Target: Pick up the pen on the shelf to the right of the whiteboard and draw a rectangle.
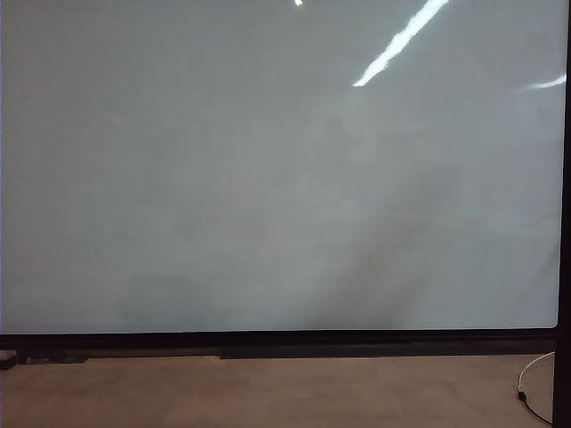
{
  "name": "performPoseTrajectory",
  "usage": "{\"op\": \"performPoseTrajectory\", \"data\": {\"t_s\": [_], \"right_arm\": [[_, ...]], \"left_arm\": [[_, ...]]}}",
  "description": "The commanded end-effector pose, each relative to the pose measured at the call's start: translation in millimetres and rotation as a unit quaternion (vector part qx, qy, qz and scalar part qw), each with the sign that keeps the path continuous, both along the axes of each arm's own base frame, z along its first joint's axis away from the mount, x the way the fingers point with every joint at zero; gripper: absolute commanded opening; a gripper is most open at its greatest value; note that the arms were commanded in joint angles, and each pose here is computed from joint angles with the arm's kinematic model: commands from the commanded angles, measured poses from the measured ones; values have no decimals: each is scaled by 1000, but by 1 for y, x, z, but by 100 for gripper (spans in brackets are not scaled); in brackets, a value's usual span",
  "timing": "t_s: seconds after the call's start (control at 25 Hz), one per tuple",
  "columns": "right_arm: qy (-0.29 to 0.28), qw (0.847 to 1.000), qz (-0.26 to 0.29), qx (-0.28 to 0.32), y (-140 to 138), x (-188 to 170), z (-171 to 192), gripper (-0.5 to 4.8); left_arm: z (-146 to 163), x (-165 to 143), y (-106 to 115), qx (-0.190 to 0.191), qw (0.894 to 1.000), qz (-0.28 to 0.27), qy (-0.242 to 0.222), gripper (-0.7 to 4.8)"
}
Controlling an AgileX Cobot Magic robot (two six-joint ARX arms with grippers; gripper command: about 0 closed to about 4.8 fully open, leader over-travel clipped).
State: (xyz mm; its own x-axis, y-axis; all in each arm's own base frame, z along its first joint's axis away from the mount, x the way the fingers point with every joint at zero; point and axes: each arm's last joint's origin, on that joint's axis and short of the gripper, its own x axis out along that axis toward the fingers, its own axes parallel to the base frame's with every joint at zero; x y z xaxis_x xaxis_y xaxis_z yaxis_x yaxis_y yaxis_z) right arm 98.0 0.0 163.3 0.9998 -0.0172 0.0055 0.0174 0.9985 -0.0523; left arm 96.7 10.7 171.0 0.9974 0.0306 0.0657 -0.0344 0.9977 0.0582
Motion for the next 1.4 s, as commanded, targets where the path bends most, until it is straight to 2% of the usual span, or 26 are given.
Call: {"op": "performPoseTrajectory", "data": {"t_s": [0.04,0.76,1.0,1.16,1.4], "right_arm": [[-10,1000,1,0,0,0,3,-5],[-11,1000,2,1,0,0,3,-5],[-11,999,4,39,0,0,3,-5],[-15,999,6,42,0,0,4,-5],[-52,995,62,67,4,-1,12,-5]], "left_arm": [[2,0,0,0,1000,-2,-6,-5],[2,0,0,0,1000,-2,-6,-4],[2,0,0,0,1000,-2,-6,-5],[2,0,0,0,1000,-2,-6,-4],[2,0,0,0,1000,-2,-6,-4]]}}
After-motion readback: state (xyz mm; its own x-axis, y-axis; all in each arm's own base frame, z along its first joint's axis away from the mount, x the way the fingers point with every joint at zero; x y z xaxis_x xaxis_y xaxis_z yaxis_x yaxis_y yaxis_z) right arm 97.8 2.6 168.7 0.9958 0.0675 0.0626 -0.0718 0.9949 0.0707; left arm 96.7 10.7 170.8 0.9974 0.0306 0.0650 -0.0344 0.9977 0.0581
